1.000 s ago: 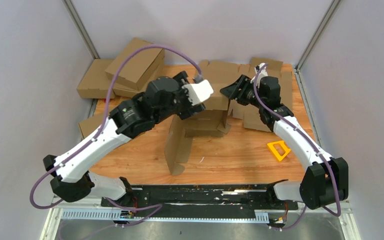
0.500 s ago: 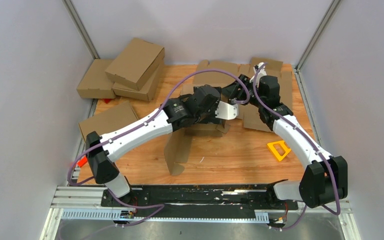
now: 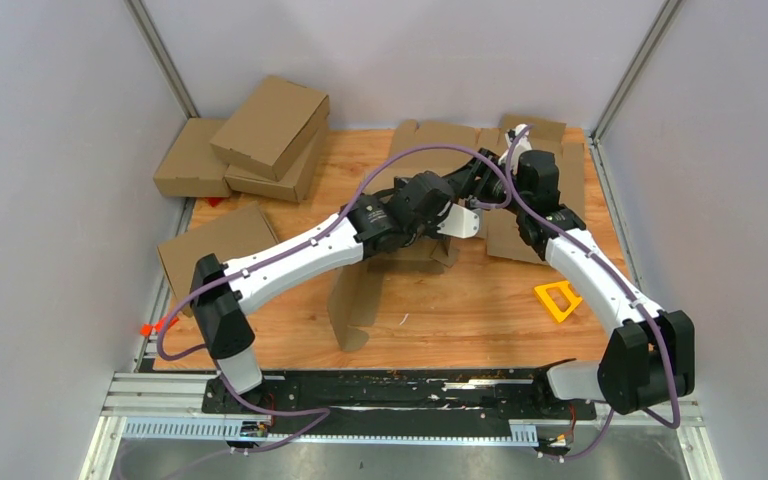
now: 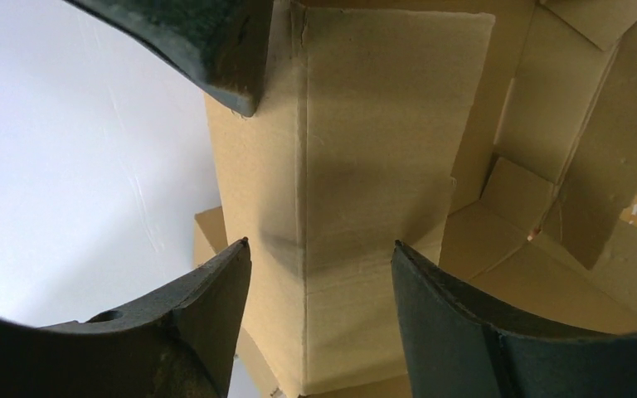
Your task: Fold the paper box
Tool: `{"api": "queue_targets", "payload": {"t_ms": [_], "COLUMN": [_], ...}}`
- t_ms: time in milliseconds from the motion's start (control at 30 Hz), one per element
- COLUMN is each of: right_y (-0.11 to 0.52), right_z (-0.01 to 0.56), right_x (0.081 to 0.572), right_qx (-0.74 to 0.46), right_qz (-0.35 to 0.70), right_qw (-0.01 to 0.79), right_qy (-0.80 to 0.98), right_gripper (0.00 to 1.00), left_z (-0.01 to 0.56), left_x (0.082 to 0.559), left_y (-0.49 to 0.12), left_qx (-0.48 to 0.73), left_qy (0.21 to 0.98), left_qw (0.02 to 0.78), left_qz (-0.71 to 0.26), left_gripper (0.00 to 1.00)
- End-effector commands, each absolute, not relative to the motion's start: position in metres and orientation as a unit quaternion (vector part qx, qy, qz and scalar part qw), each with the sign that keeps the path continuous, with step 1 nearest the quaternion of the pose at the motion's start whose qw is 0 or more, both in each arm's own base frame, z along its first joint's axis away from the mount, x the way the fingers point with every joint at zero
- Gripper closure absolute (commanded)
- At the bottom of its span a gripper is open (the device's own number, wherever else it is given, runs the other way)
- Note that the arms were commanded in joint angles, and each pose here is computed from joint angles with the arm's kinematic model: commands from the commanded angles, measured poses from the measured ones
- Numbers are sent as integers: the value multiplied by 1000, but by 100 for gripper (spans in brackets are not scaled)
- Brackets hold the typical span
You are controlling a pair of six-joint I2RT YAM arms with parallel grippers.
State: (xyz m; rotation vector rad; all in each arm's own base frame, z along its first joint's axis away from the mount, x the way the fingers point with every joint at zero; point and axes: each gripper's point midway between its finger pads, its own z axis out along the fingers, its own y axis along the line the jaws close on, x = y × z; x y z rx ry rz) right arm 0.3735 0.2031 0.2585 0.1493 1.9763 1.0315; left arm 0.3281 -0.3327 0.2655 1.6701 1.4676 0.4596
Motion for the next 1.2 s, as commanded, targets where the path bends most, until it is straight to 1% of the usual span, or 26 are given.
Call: {"api": "queue_targets", "payload": {"t_ms": [0, 233, 267, 333, 367, 400, 433, 467, 533, 633, 667, 700, 767, 800, 867, 933, 1000, 1167], "right_y": [211, 211, 211, 212, 212, 212, 212, 212, 212, 212, 212, 212, 212, 212, 212, 211, 211, 202], "right_z": [272, 274, 274, 272, 273, 273, 272, 273, 274, 274, 274, 274, 272, 273, 272, 275, 277, 294], "right_x": [374, 375, 375, 375, 375, 376, 376, 376, 376, 378, 378, 379, 380, 381, 383, 383, 383, 384], "right_qx": [49, 49, 48, 49, 49, 49, 50, 49, 50, 51, 51, 52, 53, 53, 54, 54, 54, 55], "right_qz": [428, 428, 428, 428, 428, 429, 429, 430, 431, 430, 429, 429, 427, 426, 425, 423, 423, 416], "right_qw": [439, 439, 439, 437, 437, 437, 437, 437, 438, 439, 439, 439, 438, 439, 439, 442, 444, 465], "right_qy": [788, 789, 789, 789, 789, 789, 789, 788, 788, 788, 787, 788, 789, 789, 790, 789, 788, 779], "right_gripper": [40, 40, 40, 41, 41, 40, 40, 40, 40, 40, 40, 39, 39, 39, 39, 38, 38, 37], "left_z": [276, 272, 272, 272, 274, 274, 275, 276, 275, 274, 273, 272, 271, 271, 274, 278, 283, 286], "left_x": [343, 356, 357, 358, 359, 361, 363, 363, 365, 365, 365, 365, 362, 361, 356, 352, 349, 349], "left_y": [-335, -333, -334, -334, -334, -332, -331, -330, -328, -327, -326, -326, -326, -327, -327, -327, -325, -321], "left_qx": [647, 621, 621, 621, 618, 615, 612, 611, 608, 603, 603, 604, 606, 606, 608, 610, 608, 600], "left_qy": [583, 591, 591, 592, 592, 592, 591, 590, 588, 587, 588, 588, 588, 590, 594, 596, 597, 600], "left_qw": [440, 443, 443, 442, 442, 440, 440, 440, 440, 445, 444, 444, 446, 448, 452, 455, 458, 463], "left_qz": [218, 262, 261, 264, 270, 279, 287, 293, 302, 305, 306, 305, 296, 289, 271, 257, 254, 257], "left_gripper": [31, 32, 35, 49, 62, 72, 79, 84, 90, 91, 85, 74, 47, 35, 24, 19, 18, 19]}}
